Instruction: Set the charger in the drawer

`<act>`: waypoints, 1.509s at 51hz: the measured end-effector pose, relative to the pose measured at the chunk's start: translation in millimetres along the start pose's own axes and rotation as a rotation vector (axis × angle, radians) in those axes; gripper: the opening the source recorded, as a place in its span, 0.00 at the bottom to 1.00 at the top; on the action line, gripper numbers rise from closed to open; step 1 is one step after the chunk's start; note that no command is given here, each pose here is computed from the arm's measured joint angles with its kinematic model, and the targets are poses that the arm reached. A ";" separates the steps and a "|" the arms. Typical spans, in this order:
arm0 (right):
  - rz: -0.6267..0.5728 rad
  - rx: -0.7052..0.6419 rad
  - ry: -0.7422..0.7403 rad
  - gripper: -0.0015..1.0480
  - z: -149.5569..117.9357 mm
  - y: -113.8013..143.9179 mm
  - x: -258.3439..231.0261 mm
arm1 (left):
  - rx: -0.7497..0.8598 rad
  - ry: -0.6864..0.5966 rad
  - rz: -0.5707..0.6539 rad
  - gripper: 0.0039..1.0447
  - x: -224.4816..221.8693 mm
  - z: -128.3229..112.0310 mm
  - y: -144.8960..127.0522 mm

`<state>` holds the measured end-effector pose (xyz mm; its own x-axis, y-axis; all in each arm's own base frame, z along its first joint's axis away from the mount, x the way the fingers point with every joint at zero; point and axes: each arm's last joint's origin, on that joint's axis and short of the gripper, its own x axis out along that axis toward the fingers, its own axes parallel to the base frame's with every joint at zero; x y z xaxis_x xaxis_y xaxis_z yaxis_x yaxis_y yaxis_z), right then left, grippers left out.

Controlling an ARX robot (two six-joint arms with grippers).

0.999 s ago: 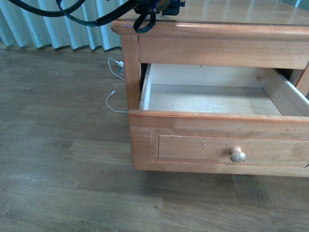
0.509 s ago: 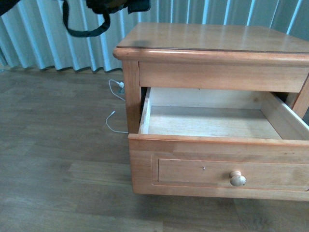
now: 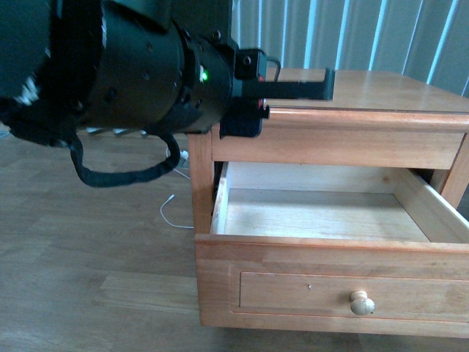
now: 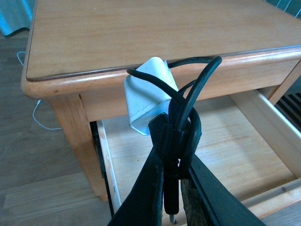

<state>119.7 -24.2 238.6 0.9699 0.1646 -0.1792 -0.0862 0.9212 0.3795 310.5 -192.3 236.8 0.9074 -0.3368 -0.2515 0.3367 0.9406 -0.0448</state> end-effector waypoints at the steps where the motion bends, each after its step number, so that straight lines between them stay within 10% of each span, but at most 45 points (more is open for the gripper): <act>1: 0.000 0.000 0.000 0.92 0.0 0.0 0.0 | 0.000 0.006 -0.001 0.09 1.1 -1.4 -0.4; 63: 0.000 0.000 0.000 0.92 0.0 0.0 0.0 | 0.056 0.287 0.004 0.08 134.3 -77.4 -43.1; 77: 0.000 0.000 0.000 0.92 0.0 0.0 0.0 | 0.017 0.259 0.027 0.57 135.8 -73.5 -43.3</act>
<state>119.7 -24.2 238.6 0.9699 0.1646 -0.1792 -0.0862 0.9212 0.3795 400.7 -275.5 133.5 0.8223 -0.2873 -0.4913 0.3195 0.9474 -0.0192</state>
